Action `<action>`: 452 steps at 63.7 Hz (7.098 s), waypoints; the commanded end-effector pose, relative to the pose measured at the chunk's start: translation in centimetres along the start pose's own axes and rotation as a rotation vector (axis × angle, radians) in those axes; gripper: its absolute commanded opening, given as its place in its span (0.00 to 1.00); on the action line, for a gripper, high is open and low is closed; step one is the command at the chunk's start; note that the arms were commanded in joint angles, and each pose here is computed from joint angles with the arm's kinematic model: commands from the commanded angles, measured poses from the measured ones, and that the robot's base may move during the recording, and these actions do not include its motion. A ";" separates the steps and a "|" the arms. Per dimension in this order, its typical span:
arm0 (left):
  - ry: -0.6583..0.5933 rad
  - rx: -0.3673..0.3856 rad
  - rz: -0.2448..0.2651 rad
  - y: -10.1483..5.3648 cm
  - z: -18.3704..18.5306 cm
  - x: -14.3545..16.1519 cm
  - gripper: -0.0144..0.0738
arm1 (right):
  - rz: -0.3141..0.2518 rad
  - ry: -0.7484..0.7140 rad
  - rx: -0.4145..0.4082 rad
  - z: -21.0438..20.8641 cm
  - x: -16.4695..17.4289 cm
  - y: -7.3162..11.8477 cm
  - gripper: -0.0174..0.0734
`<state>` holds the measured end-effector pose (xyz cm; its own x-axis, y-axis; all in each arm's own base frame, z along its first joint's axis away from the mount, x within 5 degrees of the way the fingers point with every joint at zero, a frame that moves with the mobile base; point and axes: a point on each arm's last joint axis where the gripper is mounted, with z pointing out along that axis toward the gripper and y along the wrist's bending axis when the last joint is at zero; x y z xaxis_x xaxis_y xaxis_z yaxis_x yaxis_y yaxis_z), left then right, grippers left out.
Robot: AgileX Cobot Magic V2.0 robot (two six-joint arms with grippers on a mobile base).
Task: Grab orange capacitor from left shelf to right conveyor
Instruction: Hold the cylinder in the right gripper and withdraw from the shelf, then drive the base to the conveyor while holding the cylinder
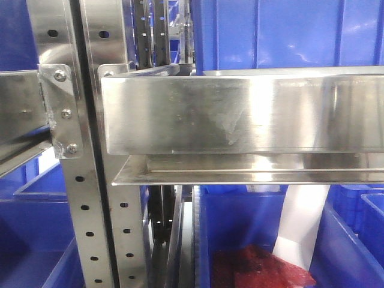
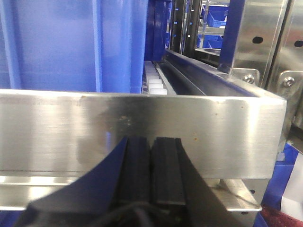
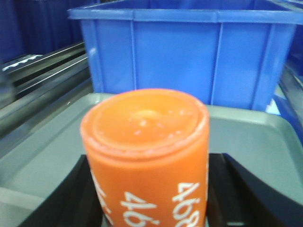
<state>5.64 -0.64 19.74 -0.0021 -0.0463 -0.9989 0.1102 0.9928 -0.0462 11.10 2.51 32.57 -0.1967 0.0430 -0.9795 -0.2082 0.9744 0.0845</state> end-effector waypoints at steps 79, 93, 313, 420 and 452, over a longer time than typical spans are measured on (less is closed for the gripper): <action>-0.103 0.003 -0.003 0.0 -0.1 -1.0 0.02 | -0.035 -0.152 -0.011 -8.1 1.4 0.1 0.38; -0.103 0.003 -0.003 0.0 -0.1 -1.0 0.02 | -0.035 -0.152 -0.011 -8.1 1.4 0.1 0.38; -0.103 0.003 -0.003 0.0 -0.1 -1.0 0.02 | -0.035 -0.152 -0.014 -8.1 1.4 0.1 0.38; -0.106 0.007 -0.004 0.0 -0.2 -1.0 0.02 | -0.035 -0.153 -0.013 -8.1 1.4 0.1 0.38; -0.106 0.007 -0.004 0.0 -0.2 -1.0 0.02 | -0.035 -0.152 -0.013 -8.1 1.4 0.1 0.38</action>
<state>5.64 -0.66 19.74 -0.0023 -0.0463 -0.9989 0.1126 0.9926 -0.0462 3.09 0.96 30.96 -0.1502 0.0199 -0.9885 -0.2305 0.9715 0.0546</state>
